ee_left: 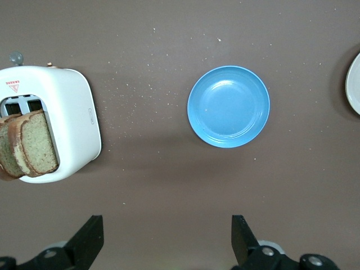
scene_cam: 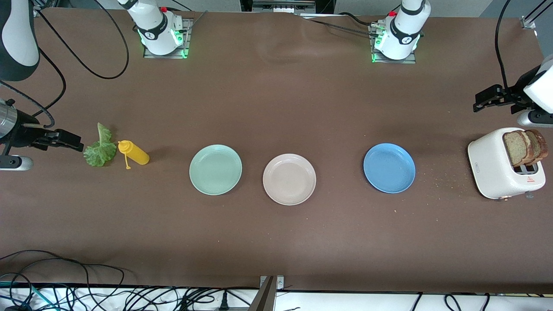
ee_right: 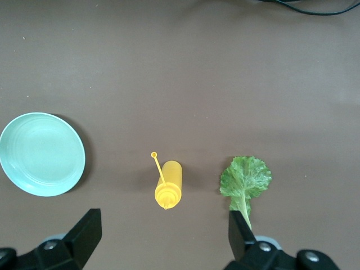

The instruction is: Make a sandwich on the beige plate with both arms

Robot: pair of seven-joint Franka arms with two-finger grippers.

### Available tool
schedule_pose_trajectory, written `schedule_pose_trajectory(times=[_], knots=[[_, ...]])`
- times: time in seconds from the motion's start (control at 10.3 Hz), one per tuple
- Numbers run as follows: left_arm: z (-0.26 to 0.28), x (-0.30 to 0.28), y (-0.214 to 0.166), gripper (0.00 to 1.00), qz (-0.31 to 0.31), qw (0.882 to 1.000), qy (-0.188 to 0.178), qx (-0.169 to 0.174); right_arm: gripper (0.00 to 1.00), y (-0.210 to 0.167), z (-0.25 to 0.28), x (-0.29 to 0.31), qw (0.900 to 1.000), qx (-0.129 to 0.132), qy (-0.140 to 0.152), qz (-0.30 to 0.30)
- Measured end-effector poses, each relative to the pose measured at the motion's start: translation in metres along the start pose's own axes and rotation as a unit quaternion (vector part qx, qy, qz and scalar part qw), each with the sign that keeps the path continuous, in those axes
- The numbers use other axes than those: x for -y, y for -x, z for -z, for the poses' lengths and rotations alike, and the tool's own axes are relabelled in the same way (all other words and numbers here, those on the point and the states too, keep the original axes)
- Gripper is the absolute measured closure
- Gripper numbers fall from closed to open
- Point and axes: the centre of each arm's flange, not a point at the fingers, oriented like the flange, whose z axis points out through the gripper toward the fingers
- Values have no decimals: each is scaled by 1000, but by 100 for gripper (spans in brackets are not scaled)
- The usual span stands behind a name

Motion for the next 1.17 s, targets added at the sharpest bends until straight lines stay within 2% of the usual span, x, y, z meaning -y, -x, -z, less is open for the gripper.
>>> schedule_pose_trajectory(times=[1.17], knots=[[0, 1, 0, 0, 1, 1000, 0, 2, 0, 0, 0, -6, 1000, 0, 1, -5]])
